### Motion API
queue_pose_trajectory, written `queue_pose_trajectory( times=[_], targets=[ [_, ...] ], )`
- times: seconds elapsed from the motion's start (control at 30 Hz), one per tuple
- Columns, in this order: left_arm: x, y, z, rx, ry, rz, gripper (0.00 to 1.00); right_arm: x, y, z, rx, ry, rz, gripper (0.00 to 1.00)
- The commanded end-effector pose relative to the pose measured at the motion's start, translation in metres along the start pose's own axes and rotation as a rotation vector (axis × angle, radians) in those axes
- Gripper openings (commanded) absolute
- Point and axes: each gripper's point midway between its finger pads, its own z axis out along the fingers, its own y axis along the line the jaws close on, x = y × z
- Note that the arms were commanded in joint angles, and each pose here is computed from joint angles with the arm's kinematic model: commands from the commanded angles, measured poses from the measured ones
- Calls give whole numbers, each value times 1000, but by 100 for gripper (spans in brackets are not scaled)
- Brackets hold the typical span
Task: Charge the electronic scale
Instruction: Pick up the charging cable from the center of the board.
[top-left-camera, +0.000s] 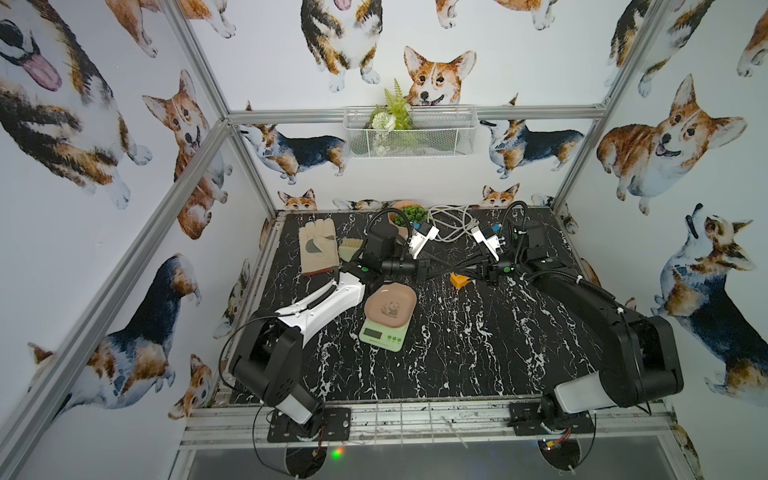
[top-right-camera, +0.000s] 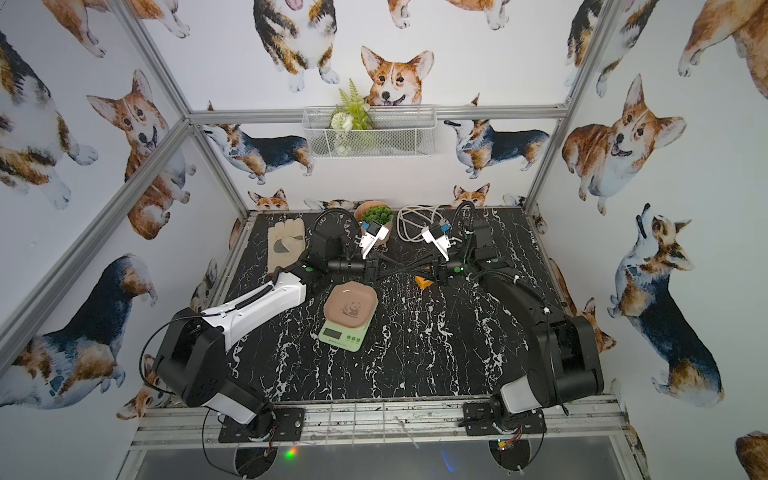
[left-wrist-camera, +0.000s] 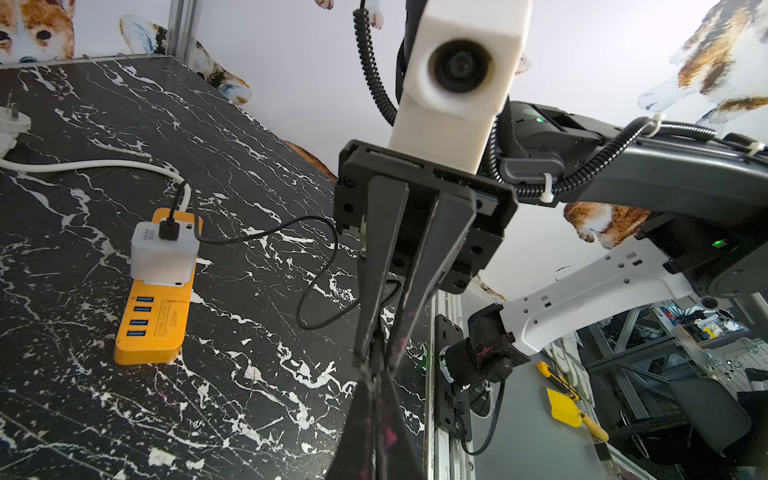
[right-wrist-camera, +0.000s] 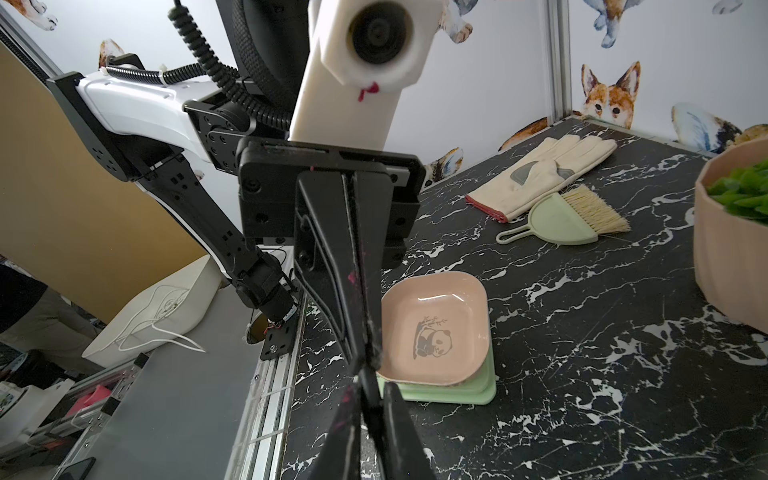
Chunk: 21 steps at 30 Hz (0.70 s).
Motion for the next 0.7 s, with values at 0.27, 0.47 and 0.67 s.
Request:
queue_pose_trajectory(
  times=[0.27, 0.47, 0.67],
  targets=[
    [-3, -2, 1, 24, -6, 16, 6, -5, 5, 0, -9, -4, -44, 0],
    [-5, 6, -9, -38, -33, 16, 49, -4, 3, -2, 33, -1, -32, 0],
    [2, 52, -51, -285, -87, -64, 58, 7, -17, -4, 157, -2, 109, 0]
  ],
)
